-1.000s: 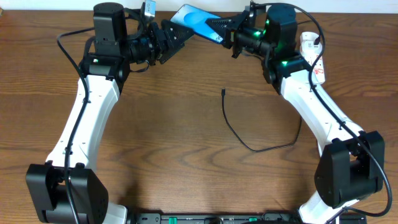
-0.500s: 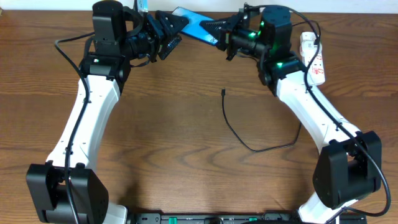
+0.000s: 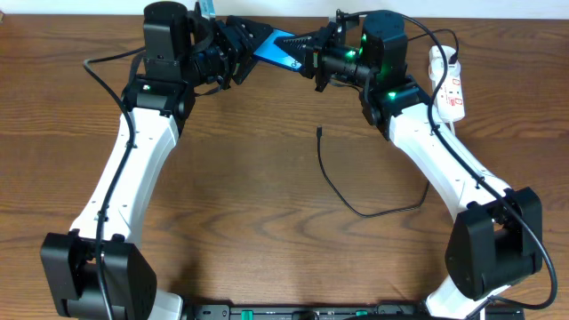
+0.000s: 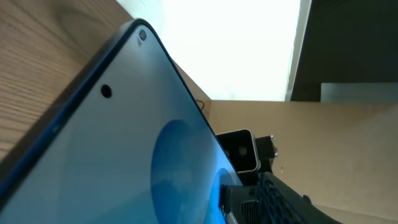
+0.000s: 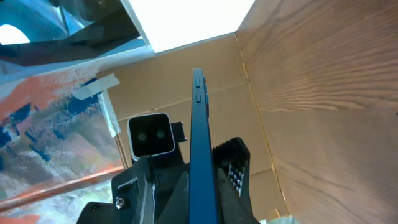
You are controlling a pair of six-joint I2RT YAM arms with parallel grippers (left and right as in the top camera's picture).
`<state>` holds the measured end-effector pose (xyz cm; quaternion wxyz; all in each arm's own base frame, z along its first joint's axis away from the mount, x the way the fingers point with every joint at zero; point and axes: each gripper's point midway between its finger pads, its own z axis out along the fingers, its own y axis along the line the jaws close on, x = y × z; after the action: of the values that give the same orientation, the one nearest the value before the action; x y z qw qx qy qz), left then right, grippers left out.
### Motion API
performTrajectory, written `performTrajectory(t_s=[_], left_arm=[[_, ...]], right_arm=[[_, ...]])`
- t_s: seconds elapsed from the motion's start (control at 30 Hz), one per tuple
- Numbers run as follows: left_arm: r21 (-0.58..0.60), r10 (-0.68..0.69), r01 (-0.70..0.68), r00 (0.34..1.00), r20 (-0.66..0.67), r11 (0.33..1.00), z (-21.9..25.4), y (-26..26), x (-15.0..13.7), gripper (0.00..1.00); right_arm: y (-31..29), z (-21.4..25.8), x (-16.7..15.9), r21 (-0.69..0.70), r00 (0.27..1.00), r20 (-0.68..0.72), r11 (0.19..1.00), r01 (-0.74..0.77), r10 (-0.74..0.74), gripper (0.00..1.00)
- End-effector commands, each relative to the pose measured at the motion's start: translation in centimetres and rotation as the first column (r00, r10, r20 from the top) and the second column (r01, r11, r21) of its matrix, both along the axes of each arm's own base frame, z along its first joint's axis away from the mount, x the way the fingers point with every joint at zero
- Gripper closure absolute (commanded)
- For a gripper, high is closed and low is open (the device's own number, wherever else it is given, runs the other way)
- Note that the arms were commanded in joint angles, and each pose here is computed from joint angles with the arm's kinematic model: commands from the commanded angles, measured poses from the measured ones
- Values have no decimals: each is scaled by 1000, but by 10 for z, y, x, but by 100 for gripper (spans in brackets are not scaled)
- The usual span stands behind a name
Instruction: Plug charger to phone and switch on socket
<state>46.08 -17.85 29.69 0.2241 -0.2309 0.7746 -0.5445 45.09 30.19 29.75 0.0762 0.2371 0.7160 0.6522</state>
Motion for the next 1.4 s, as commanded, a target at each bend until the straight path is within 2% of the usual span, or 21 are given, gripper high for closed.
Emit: performTrajectory(t_s=[0.0, 0.5, 0.77, 1.03, 1.07, 1.2, 1.37], left_arm=[[-19, 37, -37, 999, 31, 999, 15, 4, 2, 46], [-71, 113, -116, 992, -46, 991, 15, 10, 8, 63], [-129, 139, -155, 982, -125, 979, 15, 10, 9, 79], [-161, 150, -177, 974, -171, 971, 14, 10, 9, 81], [-167, 151, -182, 972, -180, 969, 15, 10, 9, 86], [-196, 159, -204, 962, -224, 959, 15, 10, 9, 92], [-239, 161, -234, 944, -289, 942, 15, 9, 8, 92]], right_arm=[[18, 21, -30, 23, 992, 17, 992, -123, 122, 99], [21, 13, -35, 8, 991, -14, 991, -134, 135, 99], [22, 12, -36, 1, 990, -12, 990, -138, 138, 99], [26, 12, -39, 0, 989, -13, 989, -147, 147, 99], [26, 11, -39, 0, 989, -14, 989, -147, 147, 99], [26, 11, -39, -3, 989, -15, 989, -149, 149, 99], [26, 5, -40, -17, 988, -30, 988, -151, 150, 99]])
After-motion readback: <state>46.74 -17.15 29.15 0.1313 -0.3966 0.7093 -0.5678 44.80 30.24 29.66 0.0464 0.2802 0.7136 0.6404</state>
